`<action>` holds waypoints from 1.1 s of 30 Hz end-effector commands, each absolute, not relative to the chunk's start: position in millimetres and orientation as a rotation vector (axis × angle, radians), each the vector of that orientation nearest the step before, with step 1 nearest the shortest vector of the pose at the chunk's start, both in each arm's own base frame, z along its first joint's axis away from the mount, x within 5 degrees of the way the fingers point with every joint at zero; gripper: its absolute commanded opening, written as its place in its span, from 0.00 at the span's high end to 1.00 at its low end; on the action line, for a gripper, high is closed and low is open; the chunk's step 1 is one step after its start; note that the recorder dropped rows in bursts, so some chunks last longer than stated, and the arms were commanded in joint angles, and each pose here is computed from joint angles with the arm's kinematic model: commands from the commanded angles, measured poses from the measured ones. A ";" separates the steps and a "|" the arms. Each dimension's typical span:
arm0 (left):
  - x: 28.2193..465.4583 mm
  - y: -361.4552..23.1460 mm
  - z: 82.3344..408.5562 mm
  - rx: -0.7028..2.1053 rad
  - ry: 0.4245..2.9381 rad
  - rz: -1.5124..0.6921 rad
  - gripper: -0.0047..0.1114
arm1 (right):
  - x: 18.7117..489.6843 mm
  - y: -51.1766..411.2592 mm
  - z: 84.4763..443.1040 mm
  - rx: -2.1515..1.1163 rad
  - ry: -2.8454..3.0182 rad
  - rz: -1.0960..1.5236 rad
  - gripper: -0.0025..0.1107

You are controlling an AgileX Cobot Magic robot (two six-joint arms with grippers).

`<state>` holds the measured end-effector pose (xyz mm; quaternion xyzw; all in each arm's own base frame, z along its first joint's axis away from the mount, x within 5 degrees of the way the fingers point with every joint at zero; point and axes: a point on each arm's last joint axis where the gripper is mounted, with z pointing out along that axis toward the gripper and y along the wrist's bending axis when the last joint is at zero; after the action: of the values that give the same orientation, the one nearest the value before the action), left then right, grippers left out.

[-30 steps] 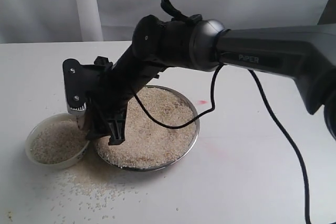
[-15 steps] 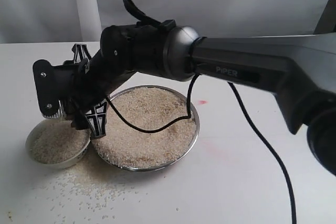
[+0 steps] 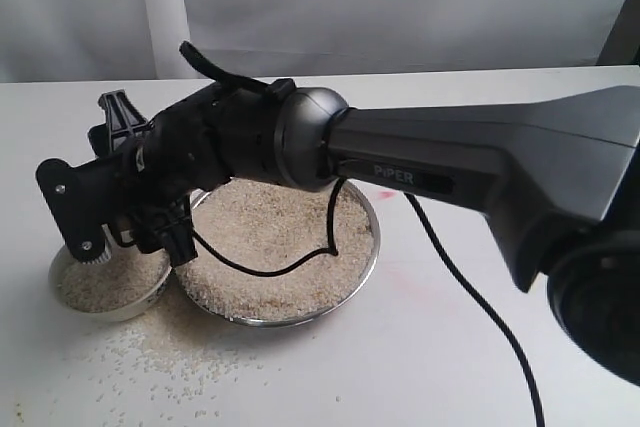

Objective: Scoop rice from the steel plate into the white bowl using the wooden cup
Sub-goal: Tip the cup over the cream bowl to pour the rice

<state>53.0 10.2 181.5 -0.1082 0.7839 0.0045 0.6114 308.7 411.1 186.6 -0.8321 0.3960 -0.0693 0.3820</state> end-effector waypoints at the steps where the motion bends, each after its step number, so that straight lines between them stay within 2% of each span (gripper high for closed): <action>1: 53.0 9.6 183.3 -0.248 1.797 -0.001 0.96 | 305.2 417.6 195.9 -2.125 0.885 -0.274 0.98; 16: 53.0 9.6 183.3 -0.248 1.797 -0.001 0.96 | 304.2 420.5 197.9 -2.187 0.694 -0.488 0.98; 26: 53.0 9.6 183.3 -0.248 1.797 -0.001 0.96 | 299.9 428.0 170.1 -2.278 0.593 -0.553 0.98; 33: 53.0 9.6 183.3 -0.248 1.797 -0.001 0.96 | 295.0 432.0 169.2 -2.289 0.546 -0.575 0.98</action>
<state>53.0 10.2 181.5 -0.1082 0.7839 0.0045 0.6114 296.9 428.4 161.0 -0.8881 0.2240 -0.2133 0.3399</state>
